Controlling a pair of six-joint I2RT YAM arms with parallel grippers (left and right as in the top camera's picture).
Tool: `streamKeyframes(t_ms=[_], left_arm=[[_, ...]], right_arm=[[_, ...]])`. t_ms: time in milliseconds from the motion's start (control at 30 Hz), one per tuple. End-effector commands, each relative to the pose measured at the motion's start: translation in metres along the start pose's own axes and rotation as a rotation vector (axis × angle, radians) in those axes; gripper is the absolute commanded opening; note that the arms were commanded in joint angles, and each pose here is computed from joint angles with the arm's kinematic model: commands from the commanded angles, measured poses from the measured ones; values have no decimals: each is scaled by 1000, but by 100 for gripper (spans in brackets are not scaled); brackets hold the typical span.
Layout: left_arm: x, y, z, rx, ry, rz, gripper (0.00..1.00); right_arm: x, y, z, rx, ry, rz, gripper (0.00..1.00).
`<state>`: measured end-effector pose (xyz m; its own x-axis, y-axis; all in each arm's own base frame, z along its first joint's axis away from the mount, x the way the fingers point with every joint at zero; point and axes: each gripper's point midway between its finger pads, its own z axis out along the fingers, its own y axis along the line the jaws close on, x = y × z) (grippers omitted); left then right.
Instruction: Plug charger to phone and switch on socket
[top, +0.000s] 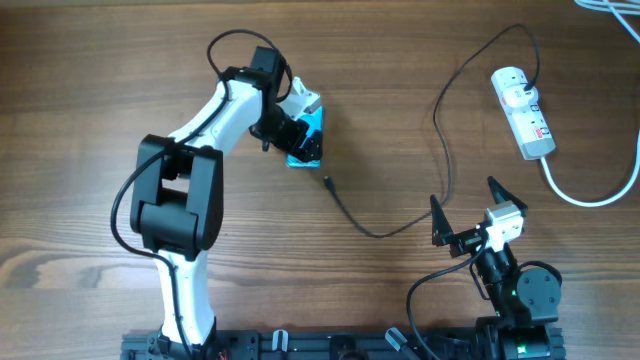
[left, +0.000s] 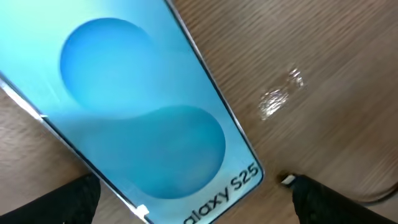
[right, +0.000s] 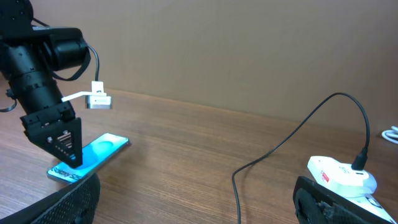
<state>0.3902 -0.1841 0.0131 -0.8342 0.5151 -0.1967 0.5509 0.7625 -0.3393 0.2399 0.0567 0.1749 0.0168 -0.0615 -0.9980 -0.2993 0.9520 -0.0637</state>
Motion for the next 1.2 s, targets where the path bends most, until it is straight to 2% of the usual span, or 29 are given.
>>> streamKeyframes(t_ms=[0,67,200,267,333,400,467,567,700,833,1167], left_arm=[[16,16,20,-131,81,-183,100],[9,21,17,-185,58,-240,100],[-13,23,11,-201,-30,-418,100],[-25,24,3,-202,-66,-425,100],[-43,26,-17,-203,-109,-423,100],[-74,23,-63,-205,-189,-465,100],[-86,20,-89,-232,-226,-502,100],[-75,23,-91,-287,-189,-536,100],[-54,20,-65,-310,-69,-550,100],[-67,17,-57,-305,-104,-524,100],[-63,13,-42,-304,-86,-512,100]], right_arm=[[0,2,0,-10,-3,14,100],[0,2,0,-10,-3,14,100],[0,2,0,-10,-3,14,100],[0,2,0,-10,-3,14,100],[0,2,0,-10,-3,14,100],[0,2,0,-10,-3,14,100],[0,2,0,-10,-3,13,100],[0,2,0,-10,-3,14,100],[0,2,0,-10,-2,14,100],[0,2,0,-10,-3,14,100],[0,2,0,-10,-2,14,100]])
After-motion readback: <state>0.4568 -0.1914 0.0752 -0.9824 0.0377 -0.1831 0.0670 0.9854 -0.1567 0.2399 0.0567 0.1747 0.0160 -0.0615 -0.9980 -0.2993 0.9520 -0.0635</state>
